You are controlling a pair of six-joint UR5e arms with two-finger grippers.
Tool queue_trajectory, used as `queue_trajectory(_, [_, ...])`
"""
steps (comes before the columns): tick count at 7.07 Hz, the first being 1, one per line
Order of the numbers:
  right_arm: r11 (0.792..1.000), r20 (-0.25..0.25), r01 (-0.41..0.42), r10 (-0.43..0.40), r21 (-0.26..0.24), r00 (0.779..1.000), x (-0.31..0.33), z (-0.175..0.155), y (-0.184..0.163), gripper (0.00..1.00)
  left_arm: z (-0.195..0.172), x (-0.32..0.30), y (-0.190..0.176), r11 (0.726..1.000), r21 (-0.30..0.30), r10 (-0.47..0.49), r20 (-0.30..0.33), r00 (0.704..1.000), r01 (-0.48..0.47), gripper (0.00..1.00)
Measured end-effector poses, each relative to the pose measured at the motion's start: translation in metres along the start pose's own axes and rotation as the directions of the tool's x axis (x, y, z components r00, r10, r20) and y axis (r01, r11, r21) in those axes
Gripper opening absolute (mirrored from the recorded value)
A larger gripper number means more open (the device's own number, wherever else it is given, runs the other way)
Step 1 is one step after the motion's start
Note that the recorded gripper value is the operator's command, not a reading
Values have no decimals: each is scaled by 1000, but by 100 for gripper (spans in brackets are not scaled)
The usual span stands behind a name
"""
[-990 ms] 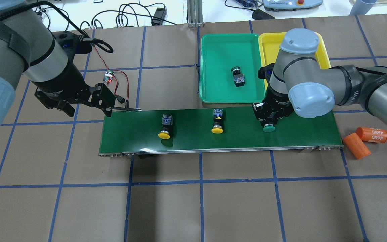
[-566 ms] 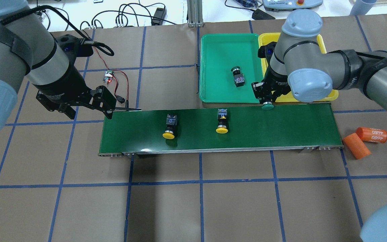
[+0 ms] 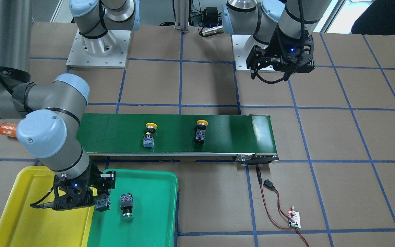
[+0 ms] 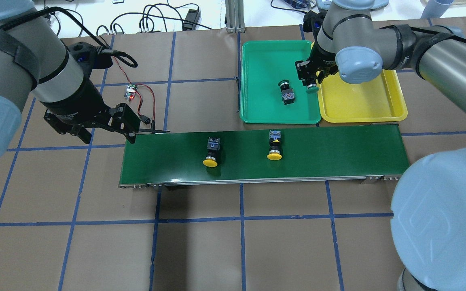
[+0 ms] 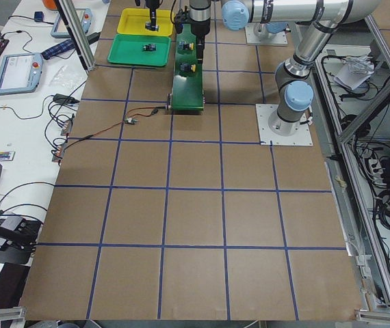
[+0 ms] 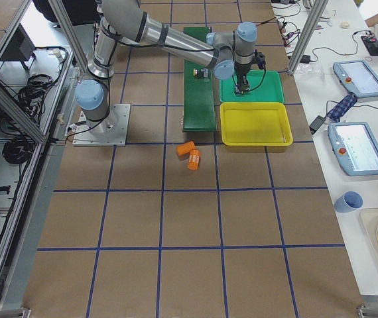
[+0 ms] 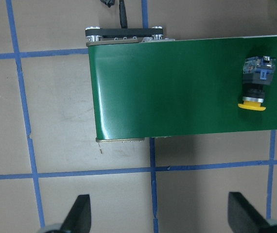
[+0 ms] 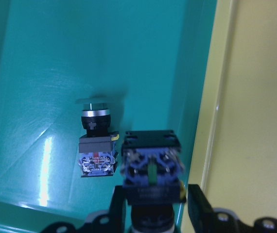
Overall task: Sort buttons by color to trays
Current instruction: 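Lift the green switch and release it into the green tray, then lower the right gripper onto the belt and grasp a yellow-capped switch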
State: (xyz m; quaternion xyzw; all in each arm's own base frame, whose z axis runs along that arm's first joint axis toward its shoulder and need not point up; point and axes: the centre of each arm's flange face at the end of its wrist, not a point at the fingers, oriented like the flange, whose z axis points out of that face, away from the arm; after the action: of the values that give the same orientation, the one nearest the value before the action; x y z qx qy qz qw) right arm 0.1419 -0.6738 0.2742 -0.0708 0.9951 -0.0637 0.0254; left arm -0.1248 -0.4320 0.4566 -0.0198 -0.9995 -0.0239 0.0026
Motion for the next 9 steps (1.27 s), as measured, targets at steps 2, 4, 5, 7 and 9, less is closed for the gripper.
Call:
queue_trajectory(2, [1000, 0, -6, 6, -4, 1000, 4, 1, -1, 100, 1, 0, 1, 1000, -3, 2, 0, 1000, -2, 100])
queue_trajectory(4, [999, -1, -10, 10, -32, 1000, 6, -12, 9, 100, 2, 0, 1, 1000, -3, 3, 1, 1000, -3, 100])
queue_trajectory(5, [999, -3, -11, 11, -50, 1000, 5, -28, 20, 100, 2, -1, 1, 1000, -5, 3, 6, 1000, -3, 100])
queue_trajectory(7, [995, -5, -16, 15, -100, 1000, -1, -70, 53, 100, 2, -2, 1, 1000, -5, 4, 19, 1000, -4, 100])
queue_trajectory(9, [986, 0, -23, 23, -166, 1000, -5, -75, 97, 100, 2, -2, 1, 1000, -6, 5, 21, 1000, -5, 100])
